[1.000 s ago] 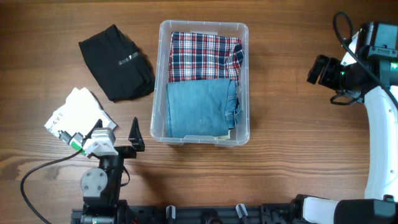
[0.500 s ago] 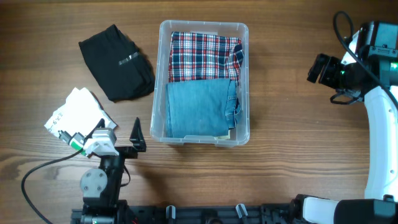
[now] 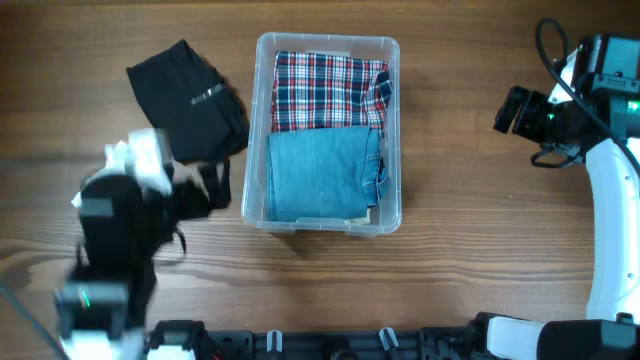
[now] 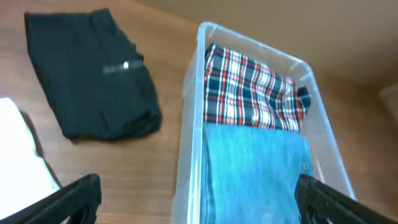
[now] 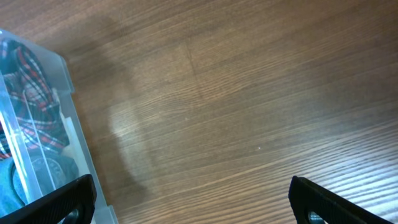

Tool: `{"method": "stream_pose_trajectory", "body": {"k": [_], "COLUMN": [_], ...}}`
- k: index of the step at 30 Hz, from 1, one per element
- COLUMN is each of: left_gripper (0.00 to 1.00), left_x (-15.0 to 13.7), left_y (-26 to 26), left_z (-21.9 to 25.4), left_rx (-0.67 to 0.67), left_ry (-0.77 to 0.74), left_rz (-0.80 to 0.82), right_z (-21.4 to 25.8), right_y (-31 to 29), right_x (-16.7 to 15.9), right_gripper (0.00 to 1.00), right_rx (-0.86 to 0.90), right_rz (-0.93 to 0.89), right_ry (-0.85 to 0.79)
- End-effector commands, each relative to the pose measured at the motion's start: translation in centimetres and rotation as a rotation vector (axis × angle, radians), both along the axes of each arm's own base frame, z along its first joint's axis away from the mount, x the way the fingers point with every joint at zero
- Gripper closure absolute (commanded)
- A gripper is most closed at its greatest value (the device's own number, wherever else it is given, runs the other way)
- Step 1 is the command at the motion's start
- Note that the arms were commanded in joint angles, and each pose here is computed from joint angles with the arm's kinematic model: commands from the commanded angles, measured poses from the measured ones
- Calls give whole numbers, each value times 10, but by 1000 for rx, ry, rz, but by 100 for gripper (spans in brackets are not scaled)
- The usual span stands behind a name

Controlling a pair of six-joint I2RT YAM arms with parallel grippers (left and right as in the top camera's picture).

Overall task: Pack container
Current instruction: 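Reach the left gripper to the black trousers and grasp their edge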

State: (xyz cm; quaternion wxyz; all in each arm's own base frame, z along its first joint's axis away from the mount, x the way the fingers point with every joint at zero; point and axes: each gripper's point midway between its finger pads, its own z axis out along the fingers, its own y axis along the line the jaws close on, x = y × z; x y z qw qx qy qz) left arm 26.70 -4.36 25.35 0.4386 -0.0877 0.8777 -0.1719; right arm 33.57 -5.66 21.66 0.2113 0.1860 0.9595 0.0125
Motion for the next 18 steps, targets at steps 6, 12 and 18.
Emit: {"method": "stream_pose_trajectory", "body": {"k": [6, 12, 18], "left_gripper": [0, 74, 96], "left_x": [60, 64, 64], "left_y": [0, -6, -26], "left_z": [-7, -81, -126], "left_rx": [59, 92, 168], "left_ry": [360, 636, 773], "left_rz": [-30, -71, -127], "right_z": [0, 0, 0], "right_y": [-1, -1, -1], "right_x": [0, 0, 0], "right_gripper": [0, 0, 0], "right_rx": [-8, -8, -8], "right_rz": [10, 10, 10], "right_ry": [0, -1, -1]}}
